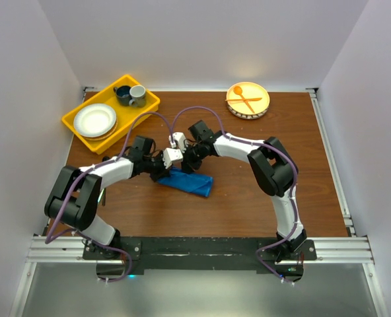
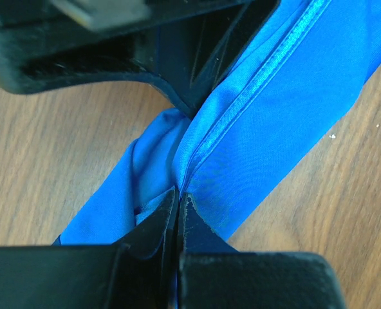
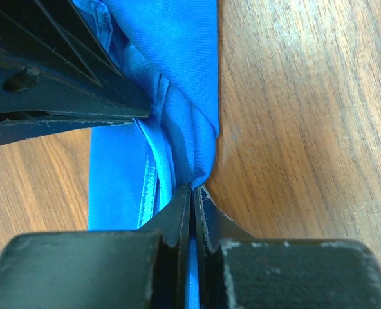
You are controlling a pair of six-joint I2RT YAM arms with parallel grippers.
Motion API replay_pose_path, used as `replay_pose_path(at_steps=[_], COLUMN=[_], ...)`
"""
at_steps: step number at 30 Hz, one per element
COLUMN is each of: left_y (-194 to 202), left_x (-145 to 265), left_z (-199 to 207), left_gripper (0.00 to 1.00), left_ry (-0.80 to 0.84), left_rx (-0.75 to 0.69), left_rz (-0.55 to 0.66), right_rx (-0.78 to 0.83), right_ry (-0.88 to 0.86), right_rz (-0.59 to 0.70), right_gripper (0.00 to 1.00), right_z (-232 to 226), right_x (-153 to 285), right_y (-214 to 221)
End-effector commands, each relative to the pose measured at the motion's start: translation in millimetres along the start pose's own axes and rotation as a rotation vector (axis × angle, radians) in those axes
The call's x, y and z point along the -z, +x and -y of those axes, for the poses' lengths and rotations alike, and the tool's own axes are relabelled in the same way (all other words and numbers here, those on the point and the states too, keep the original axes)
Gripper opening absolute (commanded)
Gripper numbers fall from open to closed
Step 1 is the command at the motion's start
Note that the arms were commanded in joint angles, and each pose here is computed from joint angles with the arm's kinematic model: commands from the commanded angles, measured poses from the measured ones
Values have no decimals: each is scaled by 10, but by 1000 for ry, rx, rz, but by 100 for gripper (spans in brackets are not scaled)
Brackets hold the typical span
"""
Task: Fold the napkin into a case and place the utensils inside
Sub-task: Stuff the top corner of the smaller-rectangle-folded napkin into the folded napkin.
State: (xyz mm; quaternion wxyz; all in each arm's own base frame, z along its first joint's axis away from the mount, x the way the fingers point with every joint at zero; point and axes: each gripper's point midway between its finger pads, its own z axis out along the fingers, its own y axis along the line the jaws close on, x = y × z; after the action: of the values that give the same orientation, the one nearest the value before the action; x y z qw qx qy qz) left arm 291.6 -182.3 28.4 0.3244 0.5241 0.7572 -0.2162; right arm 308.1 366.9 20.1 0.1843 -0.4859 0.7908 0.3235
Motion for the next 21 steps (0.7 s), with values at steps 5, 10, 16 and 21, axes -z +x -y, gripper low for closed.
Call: replay_pose_path(at_steps=[5, 10, 16, 21], left_y=[-257, -182, 97, 249], left_x=[70, 20, -121, -130], left_z=[-183, -184, -190, -137], left_gripper=[0, 0, 0, 0], left_ry=[-66, -64, -55, -24], left_rx=[-33, -30, -12, -14], left_rz=[74, 59, -21, -86], right_rx=[40, 41, 45, 47], right_ry=[13, 11, 1, 18], right_rz=[-22, -17, -5, 5], right_gripper=[0, 0, 0, 4], right_z=[25, 26, -12, 11], right_x=[22, 28, 60, 163], right_y=[38, 17, -48, -191])
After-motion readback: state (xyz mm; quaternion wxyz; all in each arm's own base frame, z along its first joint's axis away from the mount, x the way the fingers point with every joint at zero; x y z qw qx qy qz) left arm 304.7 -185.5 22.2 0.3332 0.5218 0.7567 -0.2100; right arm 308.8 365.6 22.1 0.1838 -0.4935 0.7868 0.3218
